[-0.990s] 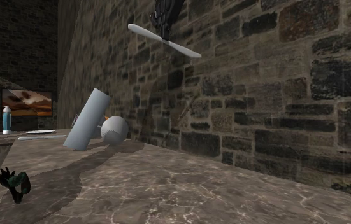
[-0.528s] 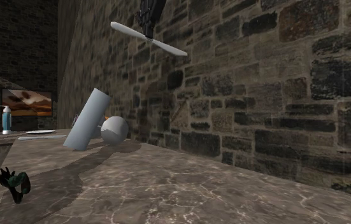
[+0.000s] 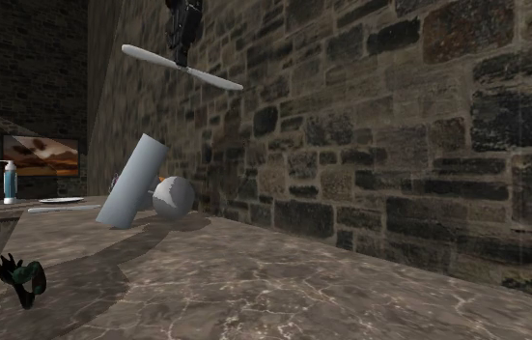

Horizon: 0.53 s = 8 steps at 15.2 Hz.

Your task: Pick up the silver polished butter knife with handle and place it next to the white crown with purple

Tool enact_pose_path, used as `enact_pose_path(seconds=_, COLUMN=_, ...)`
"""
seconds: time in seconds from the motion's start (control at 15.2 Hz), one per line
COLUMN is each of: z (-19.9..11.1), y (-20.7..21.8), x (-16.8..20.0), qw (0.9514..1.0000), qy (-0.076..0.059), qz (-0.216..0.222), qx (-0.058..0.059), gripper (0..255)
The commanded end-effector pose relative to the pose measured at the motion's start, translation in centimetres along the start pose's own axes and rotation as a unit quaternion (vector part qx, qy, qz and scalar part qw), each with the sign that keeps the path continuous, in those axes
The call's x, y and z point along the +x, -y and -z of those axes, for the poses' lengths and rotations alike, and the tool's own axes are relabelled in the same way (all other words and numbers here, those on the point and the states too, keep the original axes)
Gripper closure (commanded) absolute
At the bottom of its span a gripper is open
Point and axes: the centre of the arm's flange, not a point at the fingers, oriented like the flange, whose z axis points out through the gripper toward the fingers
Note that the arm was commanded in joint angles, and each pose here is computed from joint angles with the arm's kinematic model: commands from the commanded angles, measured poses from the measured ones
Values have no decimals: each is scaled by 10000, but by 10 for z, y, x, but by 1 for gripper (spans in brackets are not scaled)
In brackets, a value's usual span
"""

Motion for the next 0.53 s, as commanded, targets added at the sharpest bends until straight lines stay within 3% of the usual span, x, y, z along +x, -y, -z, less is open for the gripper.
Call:
enact_pose_path(seconds=0.0, z=-3, y=23, x=-16, qw=10000, qy=1, qz=-10, qx=-1, gripper=255)
enact_pose_path(seconds=0.46, z=-5, y=104, x=-60, qw=10000, qy=1, qz=-10, qx=-1, gripper=255)
